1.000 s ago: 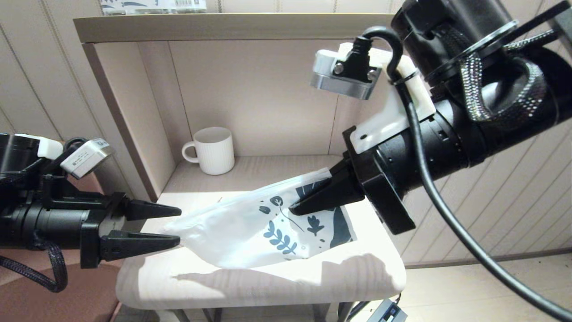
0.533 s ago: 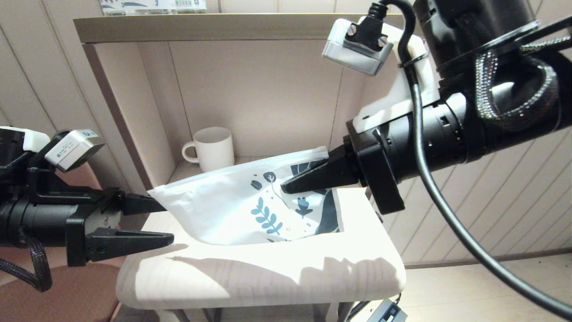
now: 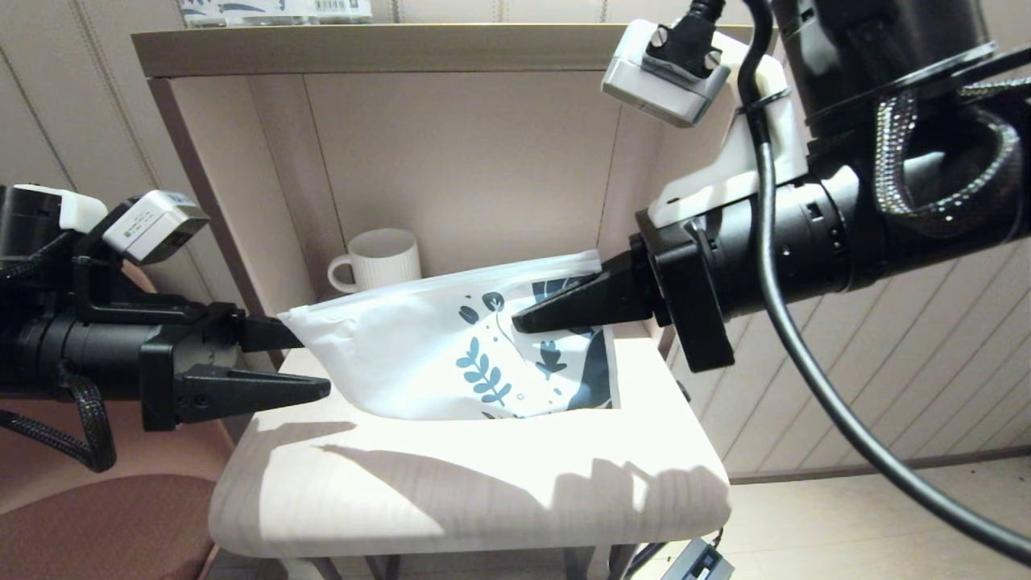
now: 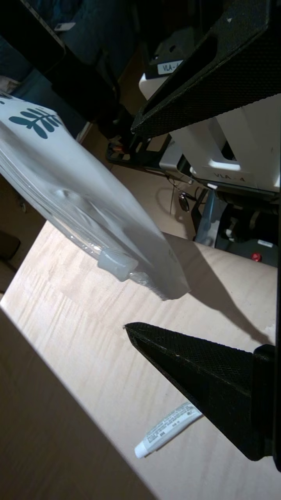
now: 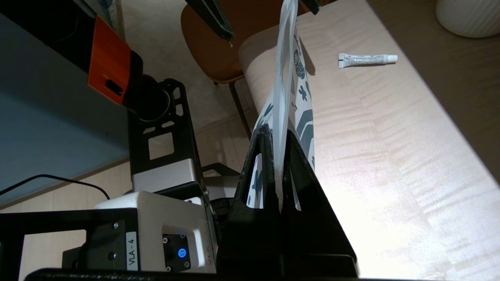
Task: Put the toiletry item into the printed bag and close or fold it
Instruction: Pick up the toothpaste
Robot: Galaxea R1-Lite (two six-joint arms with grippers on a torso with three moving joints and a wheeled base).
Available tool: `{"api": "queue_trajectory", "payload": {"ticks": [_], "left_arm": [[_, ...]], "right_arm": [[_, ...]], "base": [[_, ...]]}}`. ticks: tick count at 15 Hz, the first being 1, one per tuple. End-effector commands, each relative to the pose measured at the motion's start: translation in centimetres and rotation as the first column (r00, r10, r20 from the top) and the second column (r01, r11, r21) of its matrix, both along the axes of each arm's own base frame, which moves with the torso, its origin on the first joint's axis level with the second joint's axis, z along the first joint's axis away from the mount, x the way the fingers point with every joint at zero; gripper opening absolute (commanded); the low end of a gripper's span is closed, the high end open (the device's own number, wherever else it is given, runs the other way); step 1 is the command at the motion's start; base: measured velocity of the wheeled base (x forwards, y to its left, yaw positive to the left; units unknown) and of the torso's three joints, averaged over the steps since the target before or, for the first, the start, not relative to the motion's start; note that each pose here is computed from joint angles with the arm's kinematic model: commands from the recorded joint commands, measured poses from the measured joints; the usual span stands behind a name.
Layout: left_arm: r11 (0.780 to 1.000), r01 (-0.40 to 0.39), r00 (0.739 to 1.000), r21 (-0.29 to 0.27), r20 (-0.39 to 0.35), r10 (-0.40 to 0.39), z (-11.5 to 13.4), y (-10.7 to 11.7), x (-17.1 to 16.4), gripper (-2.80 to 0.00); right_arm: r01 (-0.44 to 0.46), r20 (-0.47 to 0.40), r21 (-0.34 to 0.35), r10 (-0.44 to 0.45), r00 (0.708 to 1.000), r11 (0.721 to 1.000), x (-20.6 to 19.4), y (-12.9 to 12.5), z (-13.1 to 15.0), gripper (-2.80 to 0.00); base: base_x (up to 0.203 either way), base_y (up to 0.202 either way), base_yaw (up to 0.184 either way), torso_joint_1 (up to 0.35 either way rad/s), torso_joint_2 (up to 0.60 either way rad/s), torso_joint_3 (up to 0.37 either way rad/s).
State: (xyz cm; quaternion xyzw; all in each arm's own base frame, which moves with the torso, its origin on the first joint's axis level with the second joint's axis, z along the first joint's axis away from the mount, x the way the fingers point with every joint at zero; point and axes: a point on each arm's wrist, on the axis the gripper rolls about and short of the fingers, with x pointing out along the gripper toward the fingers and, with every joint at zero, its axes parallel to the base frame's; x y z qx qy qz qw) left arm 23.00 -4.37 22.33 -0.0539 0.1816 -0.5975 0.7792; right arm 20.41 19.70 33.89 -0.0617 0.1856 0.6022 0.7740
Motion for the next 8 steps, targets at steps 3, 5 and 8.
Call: {"api": "queue_trajectory", "payload": {"ticks": [3, 5, 8], "left_arm": [[1.000, 0.026, 0.999, -0.002, -0.019, -0.026, -0.40, -0.54, 0.40, 0.00], [0.999, 0.033, 0.999, -0.002, -0.028, -0.033, -0.63, -0.68, 0.30, 0.00], [0.999, 0.034, 0.999, -0.002, -0.023, -0.034, -0.52, -0.69, 0.19, -2.80]], "right_arm": [[-0.001, 0.011, 0.010, 0.001, 1.000, 1.000, 0.01, 0.00, 0.42, -2.80], [-0.002, 0.018, 0.018, 0.001, 1.000, 1.000, 0.00, -0.01, 0.70, -2.80], [-0.001, 0.014, 0.016, 0.001, 1.000, 1.000, 0.02, 0.00, 0.61, -2.80]], "base": [[0.000, 0.000, 0.000, 0.000, 0.00, 0.000], [0.000, 0.000, 0.000, 0.000, 0.00, 0.000], [0.000, 0.000, 0.000, 0.000, 0.00, 0.000]]}}
